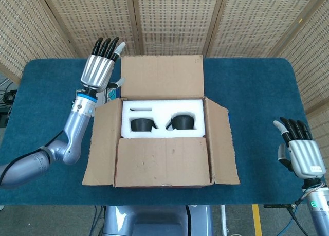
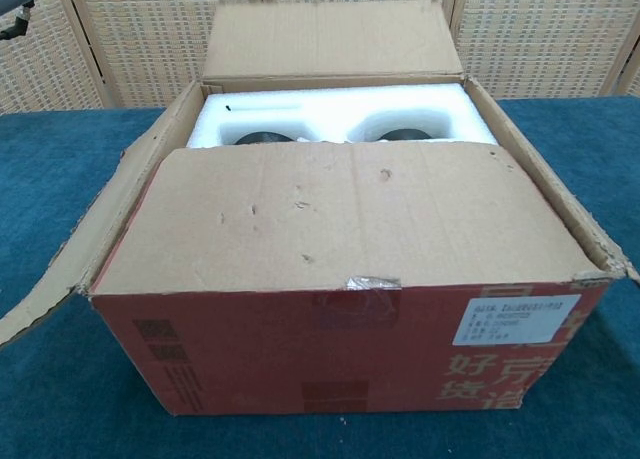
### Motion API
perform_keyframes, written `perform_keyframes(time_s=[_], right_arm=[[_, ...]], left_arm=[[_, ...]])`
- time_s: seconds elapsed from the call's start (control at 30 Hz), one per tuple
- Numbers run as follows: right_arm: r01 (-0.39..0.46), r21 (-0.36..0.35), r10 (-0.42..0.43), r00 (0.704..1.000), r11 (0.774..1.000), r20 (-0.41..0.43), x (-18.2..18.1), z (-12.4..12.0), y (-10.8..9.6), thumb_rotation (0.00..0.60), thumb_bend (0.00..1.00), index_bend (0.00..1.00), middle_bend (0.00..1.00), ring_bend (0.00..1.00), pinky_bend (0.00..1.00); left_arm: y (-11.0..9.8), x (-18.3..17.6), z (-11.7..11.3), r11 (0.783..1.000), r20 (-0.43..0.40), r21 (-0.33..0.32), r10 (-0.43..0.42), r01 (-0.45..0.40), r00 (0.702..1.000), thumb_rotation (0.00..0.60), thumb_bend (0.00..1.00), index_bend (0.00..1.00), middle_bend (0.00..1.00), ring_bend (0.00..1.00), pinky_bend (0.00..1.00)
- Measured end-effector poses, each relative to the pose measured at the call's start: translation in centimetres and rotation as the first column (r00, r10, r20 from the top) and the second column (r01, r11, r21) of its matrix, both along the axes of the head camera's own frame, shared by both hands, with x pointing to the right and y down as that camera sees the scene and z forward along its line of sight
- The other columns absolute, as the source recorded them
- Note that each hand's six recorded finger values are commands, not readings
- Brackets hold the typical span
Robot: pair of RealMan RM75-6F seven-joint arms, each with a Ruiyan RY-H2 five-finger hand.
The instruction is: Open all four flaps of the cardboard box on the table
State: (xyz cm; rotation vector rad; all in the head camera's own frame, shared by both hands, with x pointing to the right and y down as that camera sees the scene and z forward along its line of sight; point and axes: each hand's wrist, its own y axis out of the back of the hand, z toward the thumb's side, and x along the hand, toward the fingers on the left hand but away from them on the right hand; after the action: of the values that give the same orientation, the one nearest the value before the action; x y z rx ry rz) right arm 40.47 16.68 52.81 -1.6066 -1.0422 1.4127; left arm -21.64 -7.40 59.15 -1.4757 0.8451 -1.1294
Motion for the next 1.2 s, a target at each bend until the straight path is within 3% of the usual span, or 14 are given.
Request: perform_keyframes(time_s=[0.23, 0.4, 0.43, 0.57, 0.6, 0.8, 1.2], right_arm=[[-0.002, 0.003, 0.002, 1.0, 1.0, -0.003, 0.0, -0.2, 0.2, 0.6, 0.78, 0.1, 0.07, 0.0, 0.0], [-0.003, -0.001, 0.003, 1.0, 1.0, 0.0, 0.0, -0.1, 0.2, 0.6, 0.78, 0.1, 0.07, 0.0, 0.0], [-0.003, -0.001, 0.003, 1.0, 1.0, 0.0, 0.0, -0.1, 0.2, 0.6, 0.78, 0.1, 0.07, 0.0, 0.0], [-0.002, -0.002, 0.002, 1.0, 1.0, 0.001, -0.1, 0.0, 0.2, 0.6, 0.78, 0.1, 0.07, 0.0, 0.0], [-0.002, -0.002, 0.002, 1.0, 1.0, 0.001, -0.1, 0.0, 0.2, 0.6, 0.78, 0.1, 0.07, 0.0, 0.0], [-0.01, -0.001, 0.01, 1.0, 1.0, 0.002, 0.1, 0.0, 0.3, 0.6, 0.78, 0.1, 0.07, 0.0, 0.0], [-0.021, 0.0, 0.021, 1.0, 1.0, 0.007, 0.3, -0.1, 0.4, 0.6, 0.78, 0.1, 0.07, 0.0, 0.0]], left_arm=[[1.6, 0.3, 0.2, 0.992, -0.082, -0.125, 0.011, -0.021, 0.997, 0.424, 0.26, 0.0, 0.0, 0.0, 0.0], [3.3, 0.2, -0.2, 0.967, -0.149, -0.248, 0.016, -0.053, 0.989, 0.445, 0.32, 0.01, 0.0, 0.0, 0.0], [3.6, 0.1, -0.3, 0.961, -0.159, -0.271, 0.015, -0.058, 0.987, 0.429, 0.33, 0.03, 0.0, 0.0, 0.0], [4.7, -0.3, -0.5, 0.933, -0.197, -0.353, 0.002, -0.072, 0.98, 0.158, 0.38, 0.15, 0.0, 0.0, 0.0], [5.1, -0.3, -0.5, 0.925, -0.209, -0.372, -0.004, -0.076, 0.978, 0.132, 0.38, 0.19, 0.0, 0.0, 0.0], [7.0, -0.1, -0.5, 0.884, -0.257, -0.455, -0.016, -0.106, 0.966, 0.053, 0.38, 0.34, 0.0, 0.0, 0.0], [11.1, 1.4, -0.3, 0.79, -0.317, -0.576, 0.022, -0.21, 0.948, 0.018, 0.33, 0.38, 0.0, 0.0, 0.0]])
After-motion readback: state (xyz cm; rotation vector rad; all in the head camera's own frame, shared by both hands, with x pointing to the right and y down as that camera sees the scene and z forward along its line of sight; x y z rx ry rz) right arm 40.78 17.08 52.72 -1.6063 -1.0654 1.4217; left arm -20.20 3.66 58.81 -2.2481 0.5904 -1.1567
